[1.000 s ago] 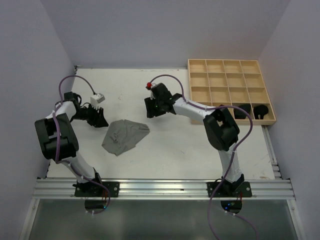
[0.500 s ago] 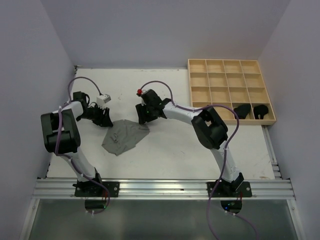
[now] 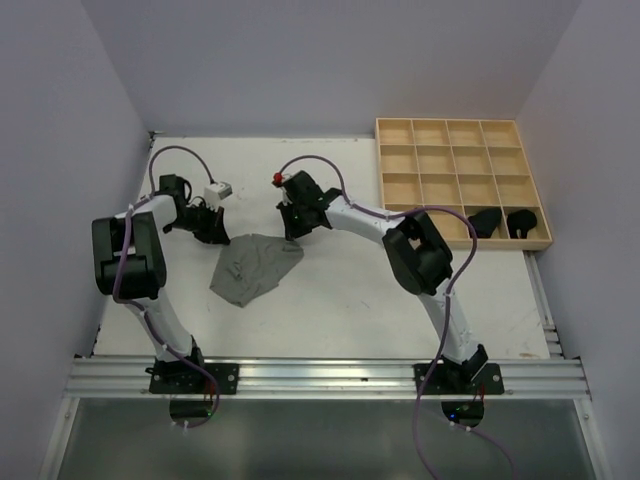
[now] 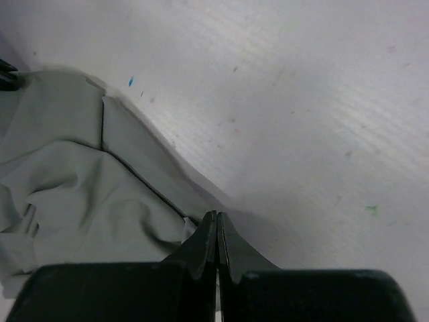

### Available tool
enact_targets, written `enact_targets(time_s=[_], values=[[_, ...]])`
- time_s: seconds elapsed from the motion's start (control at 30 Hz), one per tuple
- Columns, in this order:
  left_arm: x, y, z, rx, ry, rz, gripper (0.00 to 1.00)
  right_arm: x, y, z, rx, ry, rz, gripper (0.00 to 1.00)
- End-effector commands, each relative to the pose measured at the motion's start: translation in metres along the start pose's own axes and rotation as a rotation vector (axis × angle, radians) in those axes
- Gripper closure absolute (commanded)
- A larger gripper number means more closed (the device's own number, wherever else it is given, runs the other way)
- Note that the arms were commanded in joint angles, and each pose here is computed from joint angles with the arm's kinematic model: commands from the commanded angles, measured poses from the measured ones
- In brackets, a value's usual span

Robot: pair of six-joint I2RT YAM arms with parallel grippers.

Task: Roll the underwear
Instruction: Flatten the underwear

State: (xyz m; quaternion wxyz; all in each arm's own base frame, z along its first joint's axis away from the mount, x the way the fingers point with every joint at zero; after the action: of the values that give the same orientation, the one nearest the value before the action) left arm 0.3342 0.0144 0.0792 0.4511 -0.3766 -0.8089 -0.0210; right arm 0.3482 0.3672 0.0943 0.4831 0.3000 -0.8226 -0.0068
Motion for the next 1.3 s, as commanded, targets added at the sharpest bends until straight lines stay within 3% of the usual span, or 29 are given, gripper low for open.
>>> enact_targets(time_s=[0.0,0.1,0.23,0.33,0.4,0.47,0.5,0.53,0.6,0.63,0.67,0.73,0.83,0.93,1.0,1.2,1.27], values=[[0.03,0.011,-0.054,-0.109,-0.143,-0.029,1.0,0.042,-0.012,-0.054,-0.004,-0.148,-0.005,1.0],[0.065,0.007,-0.101,-0.221,-0.268,-0.051,1.0,0.073,-0.015,-0.084,0.005,-0.247,-0.03,1.0],[0.103,-0.014,-0.135,-0.344,-0.367,-0.048,1.0,0.121,-0.011,-0.114,0.051,-0.369,-0.082,1.0],[0.121,-0.039,-0.134,-0.45,-0.401,-0.01,1.0,0.15,-0.001,-0.114,0.114,-0.422,-0.141,1.0],[0.119,-0.055,-0.116,-0.485,-0.403,0.033,1.0,0.189,0.011,-0.118,0.17,-0.542,-0.209,1.0],[0.128,-0.078,-0.098,-0.626,-0.396,0.022,1.0,0.191,0.007,-0.095,0.186,-0.525,-0.218,1.0],[0.117,-0.084,-0.073,-0.624,-0.359,0.047,1.0,0.206,0.009,-0.087,0.205,-0.52,-0.231,0.97],[0.122,-0.096,-0.061,-0.716,-0.338,0.034,0.88,0.2,0.006,-0.069,0.243,-0.459,-0.239,0.76],[0.109,-0.102,-0.025,-0.733,-0.268,0.041,0.66,0.218,0.004,-0.05,0.252,-0.448,-0.233,0.57],[0.115,-0.109,-0.018,-0.75,-0.275,0.018,0.53,0.206,-0.005,-0.024,0.213,-0.398,-0.212,0.49],[0.116,-0.11,-0.011,-0.743,-0.281,0.006,0.5,0.21,-0.007,-0.016,0.199,-0.419,-0.205,0.35],[0.12,-0.113,0.0,-0.708,-0.291,-0.027,0.44,0.216,-0.014,-0.002,0.174,-0.441,-0.166,0.31],[0.121,-0.115,-0.004,-0.668,-0.335,-0.037,0.39,0.21,-0.026,0.009,0.151,-0.377,-0.076,0.34],[0.114,-0.104,-0.009,-0.586,-0.349,-0.035,0.37,0.2,-0.03,0.016,0.132,-0.304,-0.052,0.46],[0.109,-0.097,-0.009,-0.523,-0.336,-0.027,0.35,0.186,-0.035,0.021,0.102,-0.266,-0.029,0.47],[0.068,-0.061,-0.011,-0.298,-0.212,-0.053,0.36,0.132,-0.044,0.017,-0.004,-0.192,0.023,0.49],[0.052,-0.049,-0.01,-0.247,-0.162,-0.081,0.38,0.128,-0.043,-0.007,-0.03,-0.243,0.073,0.46]])
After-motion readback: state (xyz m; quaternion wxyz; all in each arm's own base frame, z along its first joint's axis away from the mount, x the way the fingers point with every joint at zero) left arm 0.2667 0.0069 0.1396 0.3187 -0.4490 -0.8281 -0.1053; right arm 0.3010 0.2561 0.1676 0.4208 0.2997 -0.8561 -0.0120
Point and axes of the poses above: each gripper's point midway between its finger pads, its own x axis back along the fingers, its own y axis along the line the jaws close on, z = x × y, the point moved 8 cm from there along x, back along the fingers, and after that the axes turned 4 degrees about -x, right-handed, at the moved point
